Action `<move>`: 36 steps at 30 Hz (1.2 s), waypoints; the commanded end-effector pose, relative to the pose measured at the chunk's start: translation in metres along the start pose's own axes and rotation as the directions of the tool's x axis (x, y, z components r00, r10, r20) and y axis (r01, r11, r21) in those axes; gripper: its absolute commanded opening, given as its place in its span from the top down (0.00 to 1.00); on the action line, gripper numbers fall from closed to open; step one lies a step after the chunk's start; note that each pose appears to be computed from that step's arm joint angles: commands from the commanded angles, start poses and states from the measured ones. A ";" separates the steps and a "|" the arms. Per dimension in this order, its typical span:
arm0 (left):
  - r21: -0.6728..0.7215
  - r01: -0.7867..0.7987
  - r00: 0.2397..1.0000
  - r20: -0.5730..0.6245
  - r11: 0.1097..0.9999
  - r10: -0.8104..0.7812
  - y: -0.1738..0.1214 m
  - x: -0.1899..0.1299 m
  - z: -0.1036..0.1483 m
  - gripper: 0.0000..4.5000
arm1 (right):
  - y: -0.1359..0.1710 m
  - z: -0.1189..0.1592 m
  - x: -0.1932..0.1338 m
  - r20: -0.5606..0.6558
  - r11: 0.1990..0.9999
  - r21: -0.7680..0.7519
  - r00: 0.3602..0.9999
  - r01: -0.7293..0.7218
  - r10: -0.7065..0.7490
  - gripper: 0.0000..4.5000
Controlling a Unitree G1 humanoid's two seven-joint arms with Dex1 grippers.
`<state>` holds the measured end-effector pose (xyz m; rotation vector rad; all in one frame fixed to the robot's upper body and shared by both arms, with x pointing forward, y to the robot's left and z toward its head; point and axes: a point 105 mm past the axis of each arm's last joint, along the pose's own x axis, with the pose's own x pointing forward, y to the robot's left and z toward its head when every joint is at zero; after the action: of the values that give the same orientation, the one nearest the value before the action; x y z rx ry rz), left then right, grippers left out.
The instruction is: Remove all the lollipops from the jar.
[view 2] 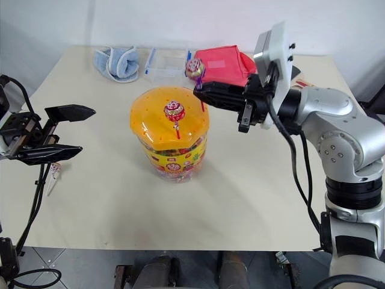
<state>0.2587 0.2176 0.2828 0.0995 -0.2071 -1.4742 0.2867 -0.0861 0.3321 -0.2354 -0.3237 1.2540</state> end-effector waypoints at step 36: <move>0.048 -0.009 1.000 0.017 0.999 0.008 -0.013 -0.008 0.005 0.00 | -0.044 -0.194 -0.207 -0.870 0.456 0.039 0.255 0.889 -0.422 0.89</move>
<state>0.2504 0.2212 0.2745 0.0957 -0.2209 -1.4696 0.3380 -0.2929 0.1327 -0.0701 0.7271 0.1730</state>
